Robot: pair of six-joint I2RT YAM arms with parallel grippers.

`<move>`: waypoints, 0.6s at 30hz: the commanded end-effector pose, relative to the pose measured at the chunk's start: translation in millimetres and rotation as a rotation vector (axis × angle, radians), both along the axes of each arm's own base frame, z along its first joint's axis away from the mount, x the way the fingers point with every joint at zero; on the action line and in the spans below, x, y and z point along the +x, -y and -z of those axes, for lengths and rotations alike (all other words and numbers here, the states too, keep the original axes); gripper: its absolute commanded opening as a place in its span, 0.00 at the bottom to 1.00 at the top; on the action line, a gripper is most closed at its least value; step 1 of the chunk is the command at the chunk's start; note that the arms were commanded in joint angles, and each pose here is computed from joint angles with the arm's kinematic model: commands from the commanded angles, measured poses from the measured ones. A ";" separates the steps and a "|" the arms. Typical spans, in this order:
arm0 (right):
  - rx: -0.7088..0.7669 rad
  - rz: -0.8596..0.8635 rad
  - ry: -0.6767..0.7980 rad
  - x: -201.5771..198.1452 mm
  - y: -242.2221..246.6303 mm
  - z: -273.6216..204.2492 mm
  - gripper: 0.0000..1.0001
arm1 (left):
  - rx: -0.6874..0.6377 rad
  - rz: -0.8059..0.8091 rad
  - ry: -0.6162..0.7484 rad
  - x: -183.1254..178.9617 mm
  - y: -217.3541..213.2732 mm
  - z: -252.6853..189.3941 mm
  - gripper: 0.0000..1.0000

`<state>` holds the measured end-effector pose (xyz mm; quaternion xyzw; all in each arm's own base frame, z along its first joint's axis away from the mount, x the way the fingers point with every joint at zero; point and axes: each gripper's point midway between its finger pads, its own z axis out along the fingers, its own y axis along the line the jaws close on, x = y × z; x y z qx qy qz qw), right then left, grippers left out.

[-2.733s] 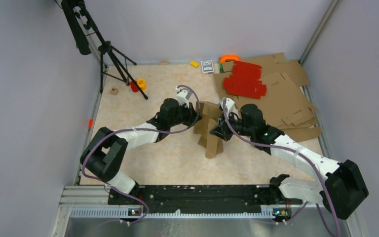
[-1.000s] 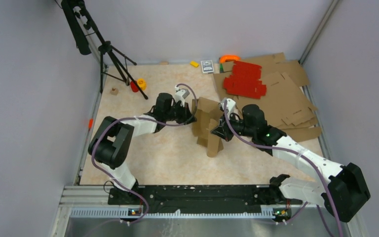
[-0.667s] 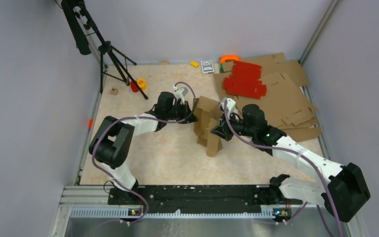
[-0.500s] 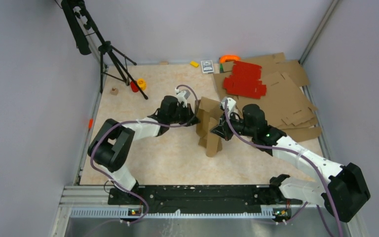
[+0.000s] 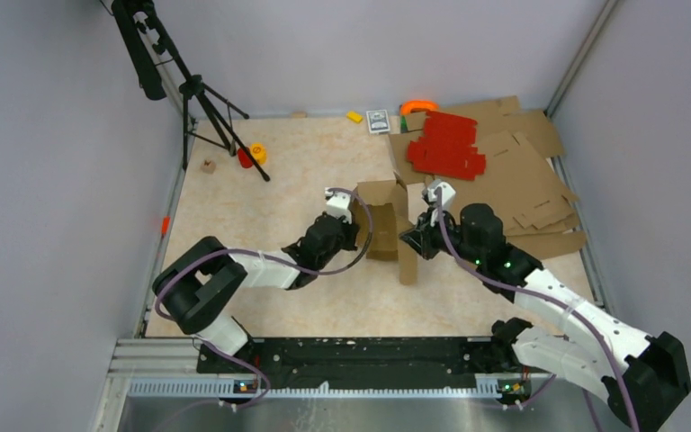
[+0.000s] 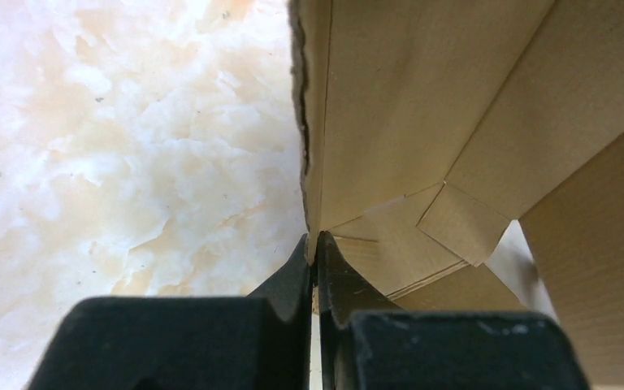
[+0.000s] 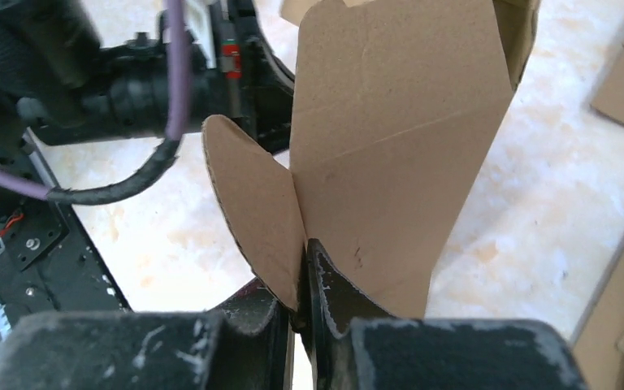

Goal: Fold the paper box

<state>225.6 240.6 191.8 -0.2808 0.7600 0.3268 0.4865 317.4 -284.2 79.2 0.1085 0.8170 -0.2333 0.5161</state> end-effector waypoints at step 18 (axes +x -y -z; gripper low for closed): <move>0.023 0.042 -0.190 -26.9 8.6 35.5 0.00 | 0.022 -0.061 0.164 7.4 25.4 -32.3 0.00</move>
